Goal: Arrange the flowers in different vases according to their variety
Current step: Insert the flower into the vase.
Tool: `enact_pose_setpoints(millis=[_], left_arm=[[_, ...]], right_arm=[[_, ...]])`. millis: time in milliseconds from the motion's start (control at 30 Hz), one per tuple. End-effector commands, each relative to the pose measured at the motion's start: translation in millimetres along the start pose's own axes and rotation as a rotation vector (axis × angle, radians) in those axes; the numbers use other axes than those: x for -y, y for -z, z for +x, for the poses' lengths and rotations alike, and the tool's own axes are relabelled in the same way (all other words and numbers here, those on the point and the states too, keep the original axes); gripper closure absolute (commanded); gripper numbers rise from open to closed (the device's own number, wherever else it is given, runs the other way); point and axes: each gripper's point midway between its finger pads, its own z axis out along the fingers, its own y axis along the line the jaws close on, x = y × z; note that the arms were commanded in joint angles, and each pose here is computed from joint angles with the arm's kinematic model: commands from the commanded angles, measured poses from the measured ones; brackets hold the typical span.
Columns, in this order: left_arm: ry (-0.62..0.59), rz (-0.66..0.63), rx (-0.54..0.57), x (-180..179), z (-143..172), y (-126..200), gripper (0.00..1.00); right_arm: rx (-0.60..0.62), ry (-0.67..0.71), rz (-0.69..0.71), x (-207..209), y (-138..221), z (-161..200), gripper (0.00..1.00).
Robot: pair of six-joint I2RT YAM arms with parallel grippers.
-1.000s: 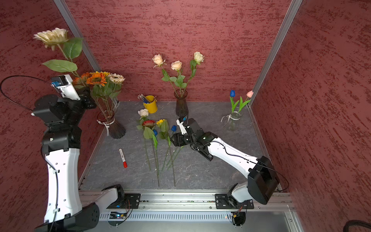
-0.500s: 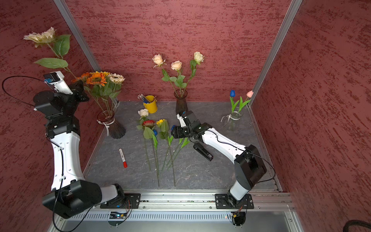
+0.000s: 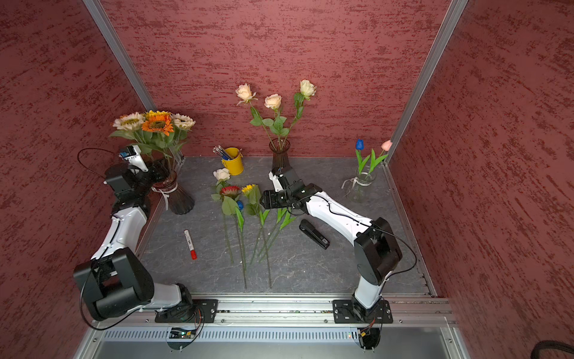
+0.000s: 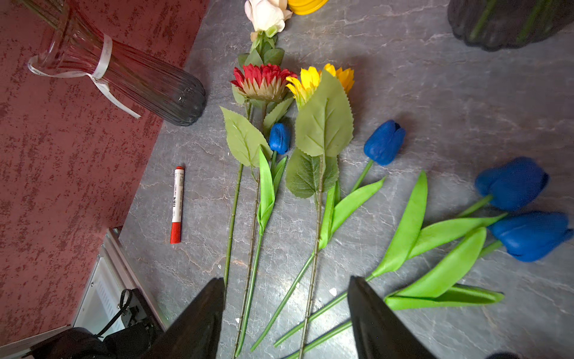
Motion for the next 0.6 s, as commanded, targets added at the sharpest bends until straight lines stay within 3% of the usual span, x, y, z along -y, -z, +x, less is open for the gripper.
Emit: enact_pose_setpoints(millis=[0, 300, 567], left_arm=[[0.012, 0.033, 0.07, 21, -21, 23, 0.0], [0.033, -0.027, 0.009, 47, -18, 80, 0.0], [0.085, -0.055, -0.13, 71, 30, 138, 0.0]], right_arm=[[0.047, -0.001, -0.033, -10, 19, -6, 0.32], [-0.036, -0.07, 0.02, 15, 14, 34, 0.33], [-0.085, -0.098, 0.023, 29, 2, 63, 0.33]])
